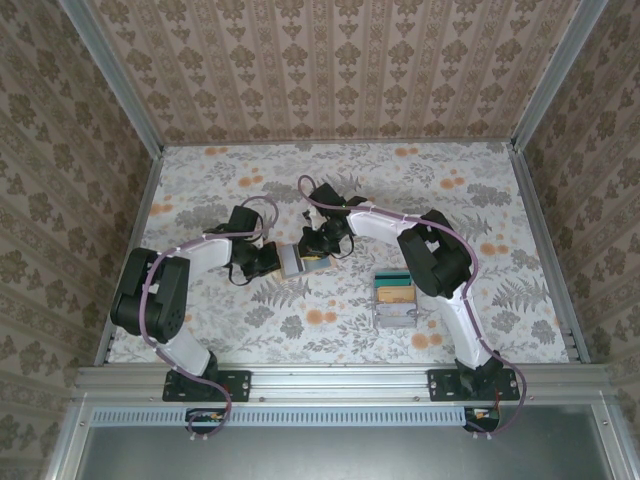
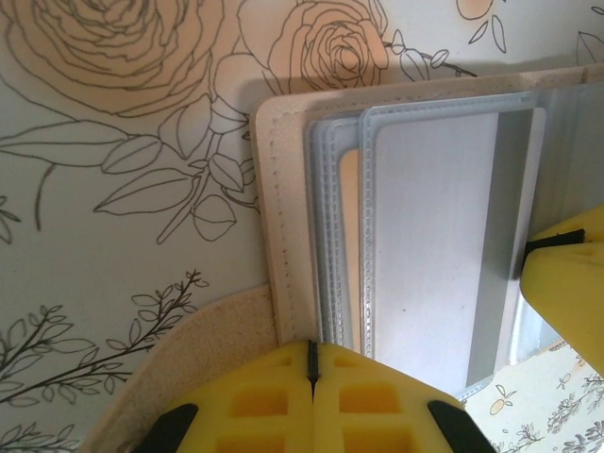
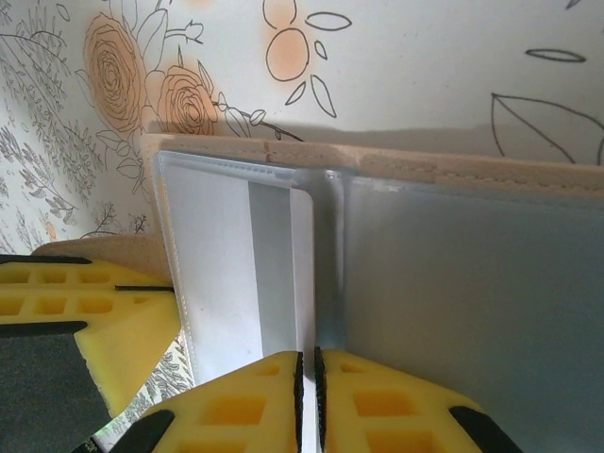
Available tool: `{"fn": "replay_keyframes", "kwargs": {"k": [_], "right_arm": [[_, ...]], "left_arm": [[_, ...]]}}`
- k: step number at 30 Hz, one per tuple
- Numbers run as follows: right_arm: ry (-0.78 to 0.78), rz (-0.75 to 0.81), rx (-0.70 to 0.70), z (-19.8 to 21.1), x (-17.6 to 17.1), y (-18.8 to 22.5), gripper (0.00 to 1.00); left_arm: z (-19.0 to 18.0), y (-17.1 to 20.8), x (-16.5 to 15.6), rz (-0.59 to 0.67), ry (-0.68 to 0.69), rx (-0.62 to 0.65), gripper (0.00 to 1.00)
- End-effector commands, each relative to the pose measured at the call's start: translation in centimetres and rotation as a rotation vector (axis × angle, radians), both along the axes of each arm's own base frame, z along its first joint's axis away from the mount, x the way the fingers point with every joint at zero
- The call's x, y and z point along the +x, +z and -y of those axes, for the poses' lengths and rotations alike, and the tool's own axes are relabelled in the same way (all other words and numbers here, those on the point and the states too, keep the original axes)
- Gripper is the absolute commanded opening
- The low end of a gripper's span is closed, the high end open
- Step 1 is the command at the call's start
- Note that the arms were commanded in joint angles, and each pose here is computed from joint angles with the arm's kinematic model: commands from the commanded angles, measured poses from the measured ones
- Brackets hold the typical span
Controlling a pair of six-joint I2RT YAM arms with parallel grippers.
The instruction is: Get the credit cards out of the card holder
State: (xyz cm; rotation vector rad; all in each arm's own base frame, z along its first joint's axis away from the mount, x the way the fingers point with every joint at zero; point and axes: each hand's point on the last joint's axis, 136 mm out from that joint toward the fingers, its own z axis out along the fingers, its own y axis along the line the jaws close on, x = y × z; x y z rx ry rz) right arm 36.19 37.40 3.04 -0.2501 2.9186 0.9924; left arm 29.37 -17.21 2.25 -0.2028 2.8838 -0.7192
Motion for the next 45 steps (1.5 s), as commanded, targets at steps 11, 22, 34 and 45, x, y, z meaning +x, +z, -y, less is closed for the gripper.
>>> {"fn": "replay_keyframes", "kwargs": {"k": [11, 22, 34, 45], "right_arm": [[0.022, -0.074, 0.046, -1.0, -0.9, -0.7, 0.16], [-0.009, -0.045, -0.007, 0.5, -0.2, -0.3, 0.0], [-0.069, -0.018, -0.05, 3.7, 0.8, 0.1, 0.0], [-0.043, -0.035, 0.037, 1.6, 0.8, 0.3, 0.19]], "left_arm": [[0.9, -0.5, -0.1, -0.022, -0.031, -0.002, 0.0], [0.2, -0.6, -0.1, -0.024, -0.031, 0.043, 0.0], [-0.8, -1.1, -0.1, -0.041, -0.028, 0.066, 0.0], [-0.5, -1.1, -0.2, -0.044, -0.031, 0.055, 0.0]]}}
